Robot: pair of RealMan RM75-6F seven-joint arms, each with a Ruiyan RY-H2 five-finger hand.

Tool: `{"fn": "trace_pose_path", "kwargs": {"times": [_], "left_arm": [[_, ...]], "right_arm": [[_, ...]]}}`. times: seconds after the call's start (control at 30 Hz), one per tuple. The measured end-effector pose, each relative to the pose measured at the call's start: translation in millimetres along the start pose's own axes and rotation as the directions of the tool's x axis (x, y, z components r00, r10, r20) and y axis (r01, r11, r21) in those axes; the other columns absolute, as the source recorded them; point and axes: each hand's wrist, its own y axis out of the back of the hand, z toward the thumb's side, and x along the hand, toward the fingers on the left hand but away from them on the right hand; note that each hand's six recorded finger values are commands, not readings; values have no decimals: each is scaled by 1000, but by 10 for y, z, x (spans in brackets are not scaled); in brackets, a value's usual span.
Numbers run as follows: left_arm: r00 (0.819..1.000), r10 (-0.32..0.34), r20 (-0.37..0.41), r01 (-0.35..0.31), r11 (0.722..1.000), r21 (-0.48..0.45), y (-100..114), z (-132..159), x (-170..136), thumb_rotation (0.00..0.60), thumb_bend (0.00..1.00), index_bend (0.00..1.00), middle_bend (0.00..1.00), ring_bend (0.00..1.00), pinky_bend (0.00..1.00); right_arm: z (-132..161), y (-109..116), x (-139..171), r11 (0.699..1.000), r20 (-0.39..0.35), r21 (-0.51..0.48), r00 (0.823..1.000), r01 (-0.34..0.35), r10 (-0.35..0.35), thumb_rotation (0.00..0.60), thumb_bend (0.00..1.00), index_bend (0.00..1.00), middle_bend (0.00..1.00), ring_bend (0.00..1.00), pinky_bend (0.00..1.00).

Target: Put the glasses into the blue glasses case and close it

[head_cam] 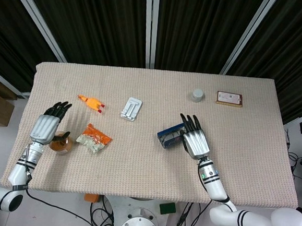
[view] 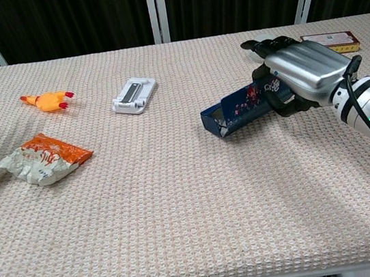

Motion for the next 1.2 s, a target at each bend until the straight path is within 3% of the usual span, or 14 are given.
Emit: {"fn": "trace_pose_path", "kwargs": {"times": [0.33,0.5,0.57,0.63,0.73,0.8,1.0,1.2], "left_arm": [[1000,-6,-16,6,1000,2,-1,-73,16,600,45,55,0,26,201],[1000,-8,-23,8,1000,3,5,-105,11,600,45,54,0,27,202],[1000,-8,-25,8,1000,4,10,-116,9,600,45,55,0,27,202],[1000,-8,-27,8,1000,5,15,-126,6,600,45,55,0,27,202],[1000,-8,-29,9,1000,6,17,-135,0,600,45,55,0,26,202],[999,-10,-30,10,1000,6,14,-138,-3,600,45,54,0,27,202],[1000,-10,-30,10,1000,4,14,-138,-5,600,45,54,0,26,202],[999,-9,-33,9,1000,3,13,-149,-10,600,45,54,0,27,202]], "right_arm": [[95,-73,-254,998,-21,56,999,33,-32,600,625,886,15,0,0],[125,-144,-342,996,-26,79,998,51,-49,600,623,806,9,0,0],[136,-171,-375,995,-28,81,998,60,-58,600,622,749,5,0,0],[147,-198,-408,994,-29,82,998,66,-64,600,618,624,1,0,0],[177,-226,-449,994,-31,78,997,71,-69,600,579,170,0,0,0],[203,-238,-479,994,-29,74,997,77,-75,600,545,8,0,0,0],[266,-216,-539,995,-25,23,995,98,-98,600,480,0,0,0,0],[296,-160,-570,991,-31,-13,990,136,-136,600,477,0,0,0,0]]}}
